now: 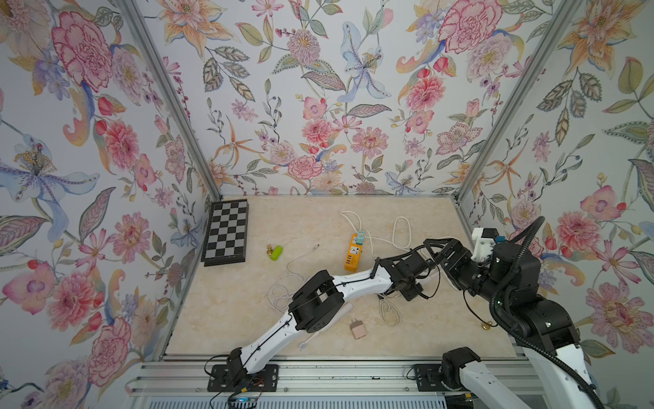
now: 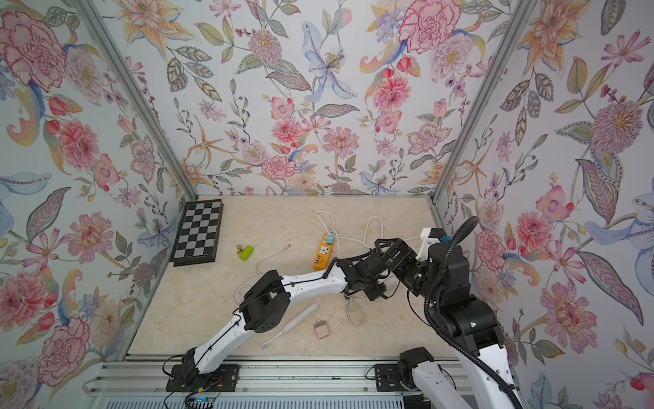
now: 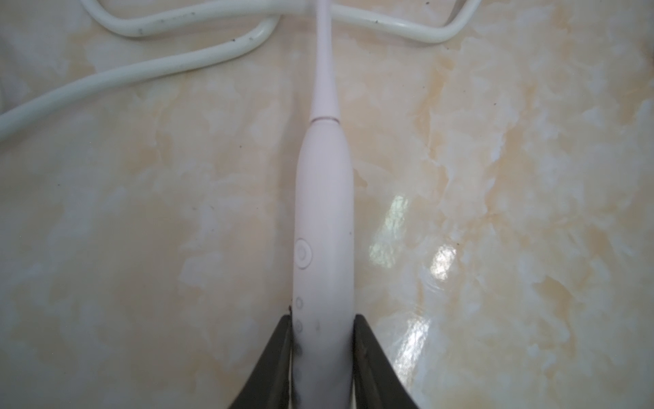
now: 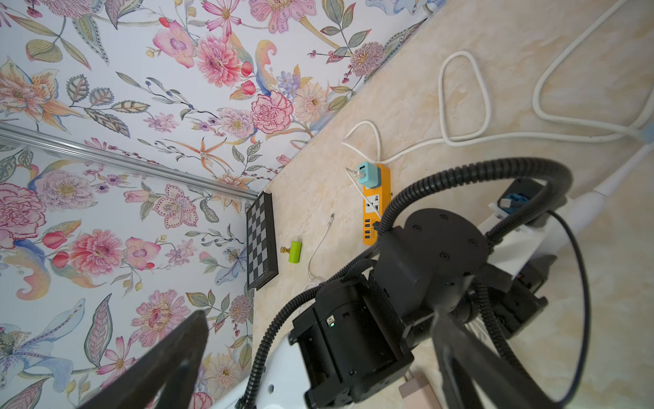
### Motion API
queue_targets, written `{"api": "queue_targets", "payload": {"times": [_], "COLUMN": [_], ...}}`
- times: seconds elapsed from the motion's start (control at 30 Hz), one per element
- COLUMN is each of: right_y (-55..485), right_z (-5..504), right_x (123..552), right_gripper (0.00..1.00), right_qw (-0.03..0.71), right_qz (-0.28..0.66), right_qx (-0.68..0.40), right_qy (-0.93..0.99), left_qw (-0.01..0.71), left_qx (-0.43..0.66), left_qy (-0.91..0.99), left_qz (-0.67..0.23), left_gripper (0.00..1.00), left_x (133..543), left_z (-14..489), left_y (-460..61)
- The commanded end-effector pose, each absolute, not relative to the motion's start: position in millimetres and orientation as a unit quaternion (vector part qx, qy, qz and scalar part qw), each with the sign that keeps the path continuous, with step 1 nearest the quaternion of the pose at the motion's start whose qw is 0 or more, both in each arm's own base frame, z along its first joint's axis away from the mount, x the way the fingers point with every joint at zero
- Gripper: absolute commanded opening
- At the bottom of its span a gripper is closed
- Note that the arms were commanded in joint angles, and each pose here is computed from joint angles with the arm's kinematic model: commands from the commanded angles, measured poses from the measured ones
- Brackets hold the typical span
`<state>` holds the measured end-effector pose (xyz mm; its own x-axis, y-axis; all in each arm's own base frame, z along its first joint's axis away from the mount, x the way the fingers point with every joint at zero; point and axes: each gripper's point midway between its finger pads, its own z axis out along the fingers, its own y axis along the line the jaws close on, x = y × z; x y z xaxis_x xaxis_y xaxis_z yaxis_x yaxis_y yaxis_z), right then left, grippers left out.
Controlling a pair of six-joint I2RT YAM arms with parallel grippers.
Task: Charge the electric toothbrush
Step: Place the electric toothbrush at the center of the board.
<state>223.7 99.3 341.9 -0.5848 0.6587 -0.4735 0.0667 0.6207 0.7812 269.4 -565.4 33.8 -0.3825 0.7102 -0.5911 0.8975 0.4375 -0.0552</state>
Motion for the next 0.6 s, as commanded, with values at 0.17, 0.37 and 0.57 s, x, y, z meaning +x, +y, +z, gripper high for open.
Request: {"api": "queue_targets", "payload": {"times": [0.17,0.37,0.57], "right_y": [108,107,115], "right_z": [356,355,356], "right_x": [226,230,232], "right_gripper": [1.0,1.0,1.0], "right_qw": [0.397,0.408,0.404], "right_qz": [0.405,0.402,0.413], "right_qx": [0.219,0.221,0.212], "right_qy": [0.794,0.79,0.788], "left_qw": [0.276,0.318,0.352], "left_qx": [0.49,0.45,0.395], "left_qy": [0.799,0.799,0.814], "left_qz": [-0.214,-0.243,-0.239], "left_gripper": [0.47,0.49,0.49], "left_x": [265,260,253], "left_z": [84,138,169], "left_y": [-574,-554,-504]}}
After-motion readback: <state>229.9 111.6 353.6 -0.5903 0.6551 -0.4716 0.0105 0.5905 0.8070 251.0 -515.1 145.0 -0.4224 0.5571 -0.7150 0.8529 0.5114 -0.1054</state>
